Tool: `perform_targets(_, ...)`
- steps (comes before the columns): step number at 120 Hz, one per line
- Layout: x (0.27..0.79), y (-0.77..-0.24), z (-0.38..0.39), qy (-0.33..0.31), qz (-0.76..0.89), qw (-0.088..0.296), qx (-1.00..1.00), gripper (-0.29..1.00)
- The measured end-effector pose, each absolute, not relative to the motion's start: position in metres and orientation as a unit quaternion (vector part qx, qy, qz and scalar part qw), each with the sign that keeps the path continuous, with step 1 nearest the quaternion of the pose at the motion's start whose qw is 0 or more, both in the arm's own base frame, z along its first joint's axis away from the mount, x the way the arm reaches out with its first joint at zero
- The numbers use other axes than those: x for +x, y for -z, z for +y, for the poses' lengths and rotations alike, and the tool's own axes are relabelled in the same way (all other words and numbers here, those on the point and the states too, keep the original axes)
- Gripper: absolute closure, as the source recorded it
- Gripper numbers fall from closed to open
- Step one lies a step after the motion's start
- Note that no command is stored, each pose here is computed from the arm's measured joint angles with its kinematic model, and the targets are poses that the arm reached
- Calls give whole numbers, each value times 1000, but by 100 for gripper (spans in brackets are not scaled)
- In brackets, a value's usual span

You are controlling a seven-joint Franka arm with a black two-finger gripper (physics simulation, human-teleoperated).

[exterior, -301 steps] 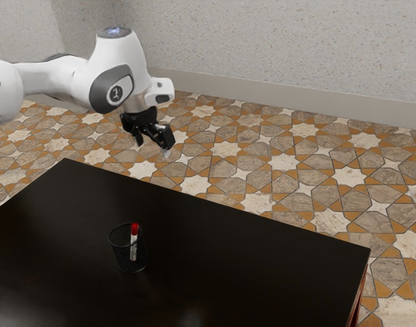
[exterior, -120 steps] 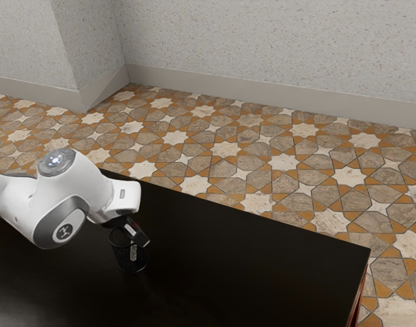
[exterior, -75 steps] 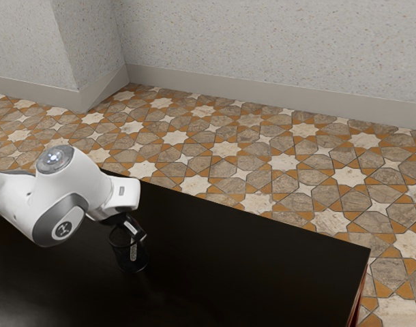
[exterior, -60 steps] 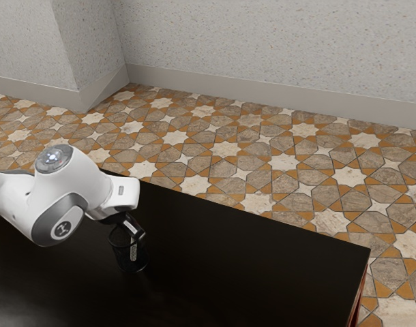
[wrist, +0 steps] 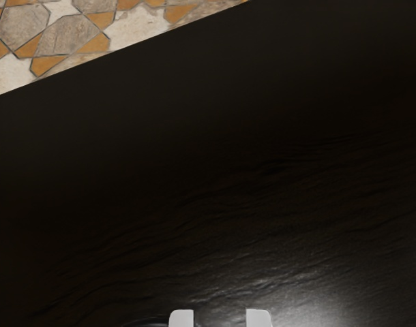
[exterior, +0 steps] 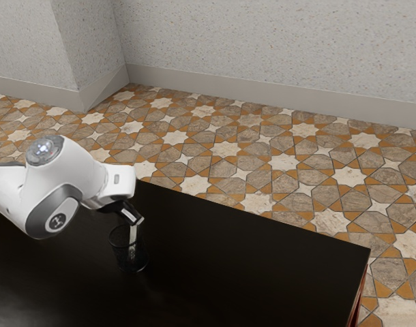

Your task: Take the marker out of the pen holder and place it to the left of the pen holder.

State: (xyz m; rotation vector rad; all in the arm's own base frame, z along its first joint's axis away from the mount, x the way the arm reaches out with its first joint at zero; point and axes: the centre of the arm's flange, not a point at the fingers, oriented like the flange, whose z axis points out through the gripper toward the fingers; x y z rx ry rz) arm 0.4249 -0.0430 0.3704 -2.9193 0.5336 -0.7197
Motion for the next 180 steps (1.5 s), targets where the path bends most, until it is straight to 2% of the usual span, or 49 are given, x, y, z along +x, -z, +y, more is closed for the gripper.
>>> perform_targets(42, 435, -459, -36, 284, 158, 61, -944, 78)
perform_targets(53, 441, -479, -22, 272, 138, 68, -950, 78)
perform_targets(69, 446, -492, 12, 219, 90, 78, -968, 78)
perform_targets(91, 436, -468, 54, 107, 27, 72, -991, 78)
perform_targets(109, 425, -448, 71, 44, -2, 64, -997, 78)
perform_targets(146, 412, -396, 124, -58, -64, 42, -995, 78)
perform_targets(180, 444, -368, 168, -107, -86, 26, -990, 78)
